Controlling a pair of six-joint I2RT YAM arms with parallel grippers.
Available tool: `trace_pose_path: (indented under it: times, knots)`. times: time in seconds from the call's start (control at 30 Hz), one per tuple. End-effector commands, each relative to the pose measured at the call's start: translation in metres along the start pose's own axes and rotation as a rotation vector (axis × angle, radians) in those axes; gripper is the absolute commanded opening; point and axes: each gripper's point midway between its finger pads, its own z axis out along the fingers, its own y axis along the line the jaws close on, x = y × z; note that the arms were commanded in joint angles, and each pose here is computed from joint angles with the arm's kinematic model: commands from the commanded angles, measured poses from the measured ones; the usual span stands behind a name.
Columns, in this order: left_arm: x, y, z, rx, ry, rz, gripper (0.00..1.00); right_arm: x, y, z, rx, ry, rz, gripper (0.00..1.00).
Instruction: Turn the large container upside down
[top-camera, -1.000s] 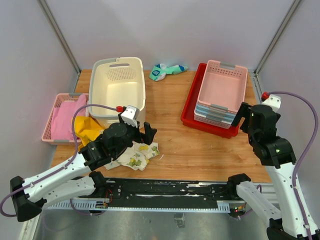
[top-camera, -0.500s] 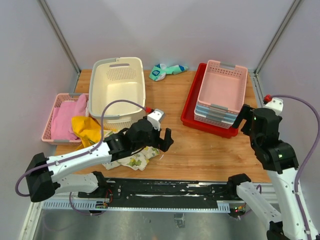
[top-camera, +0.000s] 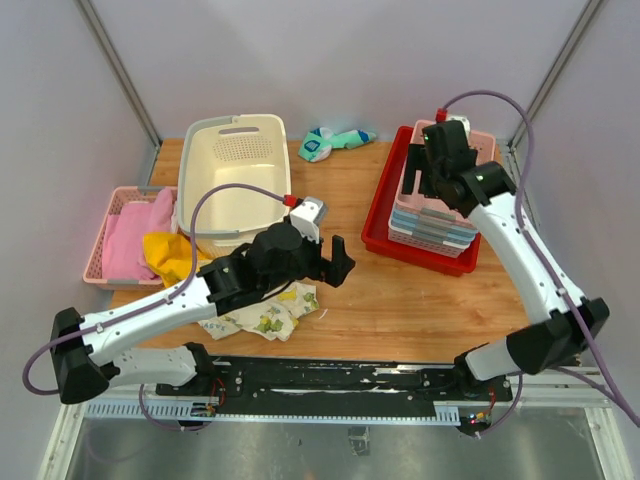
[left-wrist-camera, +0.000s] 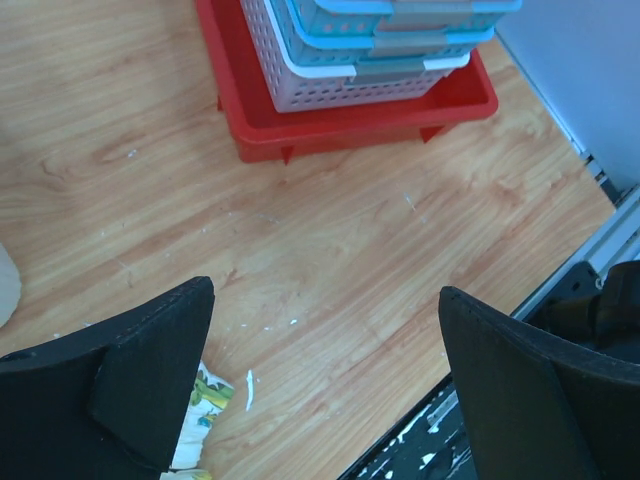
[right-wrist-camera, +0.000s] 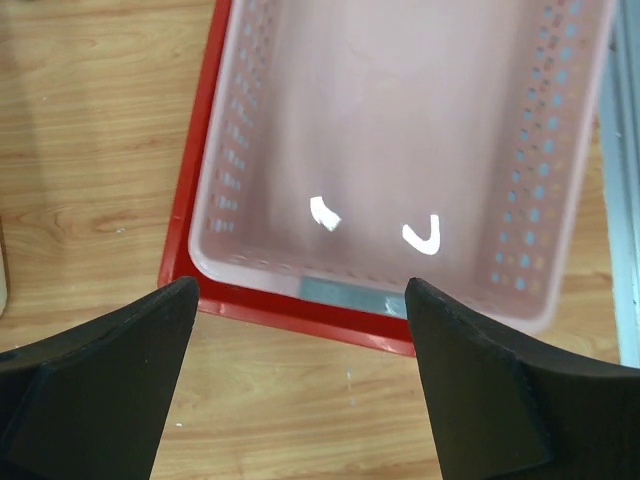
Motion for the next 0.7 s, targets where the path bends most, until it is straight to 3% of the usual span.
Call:
trace_pose_path:
  times: [0.0, 0.37, 0.6, 0.67]
  knots:
    - [-0.026, 0.002, -0.016, -0.036, -0.072, -0.054, 0.99, -0.013, 0.023, 0.017, -0.01, 0.004, -0.034, 0.87]
    - [-0.028, 0.015, -0.032, -0.076, -0.107, -0.059, 0.99, 0.001, 0.051, 0.091, 0.03, 0.112, -0.13, 0.71]
    - [-0.024, 0.019, -0.009, -0.106, -0.097, -0.039, 0.99, 0.023, 0.016, 0.103, 0.107, 0.203, -0.138, 0.7]
    - [-0.025, 0.024, 0.008, -0.099, -0.061, -0.1, 0.99, 0.027, -0.002, 0.1, 0.132, 0.212, -0.104, 0.7]
